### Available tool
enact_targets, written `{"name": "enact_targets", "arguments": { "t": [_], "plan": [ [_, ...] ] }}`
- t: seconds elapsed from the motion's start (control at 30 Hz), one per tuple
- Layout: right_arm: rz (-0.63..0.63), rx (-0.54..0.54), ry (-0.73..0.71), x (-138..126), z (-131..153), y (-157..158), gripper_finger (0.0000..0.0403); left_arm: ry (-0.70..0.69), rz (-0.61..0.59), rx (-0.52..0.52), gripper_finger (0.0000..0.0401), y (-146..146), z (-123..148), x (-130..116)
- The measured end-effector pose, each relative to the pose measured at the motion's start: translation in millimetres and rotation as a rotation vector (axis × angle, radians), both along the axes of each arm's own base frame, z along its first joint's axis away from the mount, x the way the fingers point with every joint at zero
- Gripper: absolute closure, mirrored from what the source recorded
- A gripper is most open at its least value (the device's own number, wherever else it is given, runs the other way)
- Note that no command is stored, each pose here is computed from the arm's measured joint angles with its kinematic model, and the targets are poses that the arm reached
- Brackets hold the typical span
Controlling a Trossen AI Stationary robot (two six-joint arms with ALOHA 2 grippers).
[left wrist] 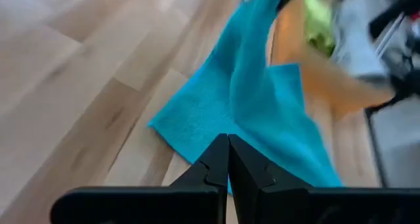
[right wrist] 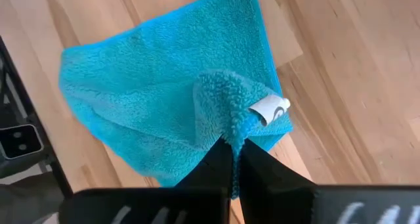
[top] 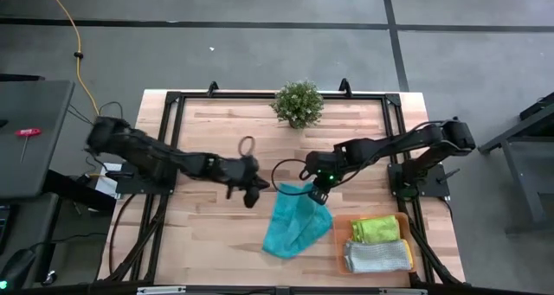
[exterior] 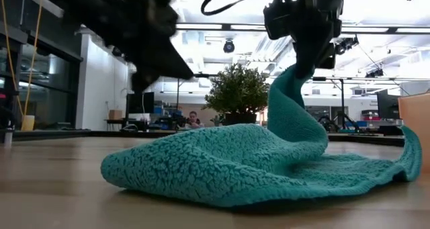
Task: Fold microfiber towels
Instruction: Fold the blue microfiber towel
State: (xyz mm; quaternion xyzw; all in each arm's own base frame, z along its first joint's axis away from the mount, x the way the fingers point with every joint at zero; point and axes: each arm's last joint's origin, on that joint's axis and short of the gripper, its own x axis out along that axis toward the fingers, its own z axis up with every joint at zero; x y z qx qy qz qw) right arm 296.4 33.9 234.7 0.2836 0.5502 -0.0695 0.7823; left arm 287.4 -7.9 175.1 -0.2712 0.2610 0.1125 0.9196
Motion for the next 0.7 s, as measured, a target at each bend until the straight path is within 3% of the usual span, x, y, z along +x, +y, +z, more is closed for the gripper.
{"name": "enact_targets", "arguments": {
  "t": [0.17, 0.33, 0.5, 0.7],
  "plan": [
    [-0.019, 0.016, -0.002, -1, 3, 0, 0.0403, 0.096, -0.098, 0.026, 0.0401, 11, -34, 38],
    [-0.023, 0.024, 0.001, -2, 3, 0, 0.0403, 0.163, -0.103, 0.032, 0.0401, 17, -62, 62],
    [-0.033, 0.029, 0.013, -3, 3, 0, 0.0403, 0.198, -0.095, 0.025, 0.0401, 22, -76, 68],
    [-0.076, 0.037, 0.114, -11, 0, -5, 0.0403, 0.303, -0.026, 0.036, 0.0401, 36, -71, 57]
  ]
}}
